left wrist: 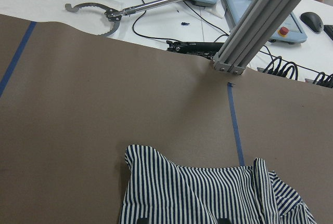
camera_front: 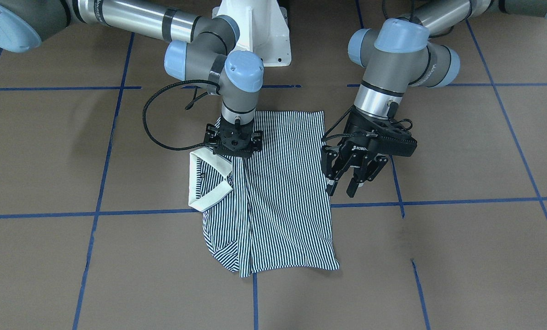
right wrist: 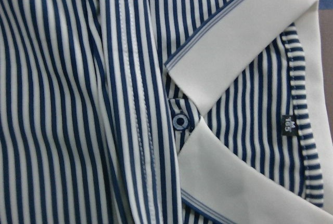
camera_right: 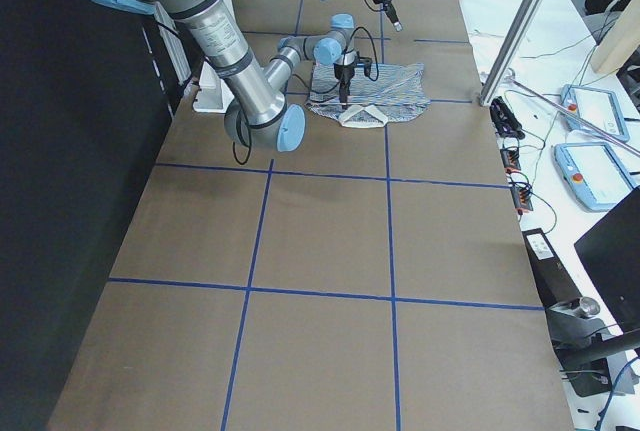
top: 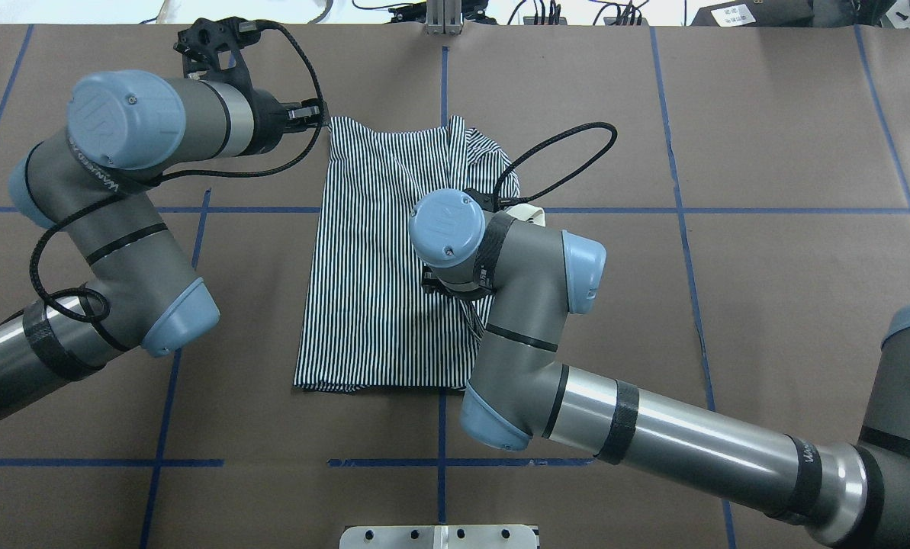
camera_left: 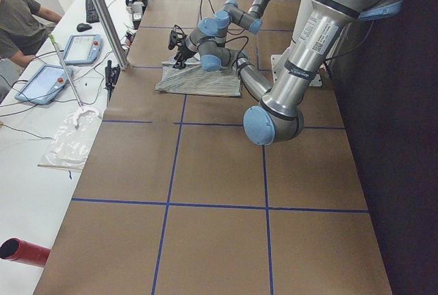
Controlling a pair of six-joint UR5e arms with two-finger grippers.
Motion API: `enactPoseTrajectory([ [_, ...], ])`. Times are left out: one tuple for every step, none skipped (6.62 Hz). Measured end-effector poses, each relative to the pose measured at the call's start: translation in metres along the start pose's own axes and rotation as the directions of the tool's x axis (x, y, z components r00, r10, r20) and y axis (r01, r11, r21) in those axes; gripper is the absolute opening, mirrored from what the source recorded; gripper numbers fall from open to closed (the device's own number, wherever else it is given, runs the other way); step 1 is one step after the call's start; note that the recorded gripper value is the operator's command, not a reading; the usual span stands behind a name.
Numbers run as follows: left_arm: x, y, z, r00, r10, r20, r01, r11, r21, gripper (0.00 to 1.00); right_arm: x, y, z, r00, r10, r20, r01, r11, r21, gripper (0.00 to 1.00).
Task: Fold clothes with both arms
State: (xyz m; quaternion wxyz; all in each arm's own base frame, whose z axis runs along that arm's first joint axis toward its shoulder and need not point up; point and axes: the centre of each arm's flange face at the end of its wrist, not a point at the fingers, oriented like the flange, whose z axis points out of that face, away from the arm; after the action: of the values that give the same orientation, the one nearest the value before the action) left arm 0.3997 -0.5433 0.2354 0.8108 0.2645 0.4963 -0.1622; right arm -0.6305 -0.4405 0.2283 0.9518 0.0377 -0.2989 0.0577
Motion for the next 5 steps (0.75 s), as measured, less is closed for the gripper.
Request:
enactPoseTrajectory([
  [0.001,0.0,-0.001,1.0,-0.004,-0.005,0.004,1.0,-0.005,0.54,0.002,-0.002,0.002,1.0,-0.006,-0.001,0.006,1.0,-0.016,1.0],
  [0.002,0.0,-0.003,1.0,-0.006,-0.009,0.006,1.0,-0.006,0.54,0.009,-0.007,0.004,1.0,-0.01,-0.001,0.009,0.999,-0.041,1.0],
  [0.003,0.0,-0.004,1.0,-0.007,-0.011,0.007,1.0,-0.006,0.54,0.021,-0.016,0.007,1.0,-0.01,-0.004,0.009,0.998,-0.055,1.0],
  [0.003,0.0,-0.004,1.0,-0.008,-0.013,0.008,1.0,-0.006,0.54,0.04,-0.024,0.008,1.0,-0.008,-0.003,0.008,0.998,-0.064,1.0],
  [0.004,0.0,-0.005,1.0,-0.009,-0.013,0.008,1.0,-0.006,0.54,0.066,-0.027,0.008,1.0,-0.014,0.003,0.014,0.998,-0.068,1.0],
])
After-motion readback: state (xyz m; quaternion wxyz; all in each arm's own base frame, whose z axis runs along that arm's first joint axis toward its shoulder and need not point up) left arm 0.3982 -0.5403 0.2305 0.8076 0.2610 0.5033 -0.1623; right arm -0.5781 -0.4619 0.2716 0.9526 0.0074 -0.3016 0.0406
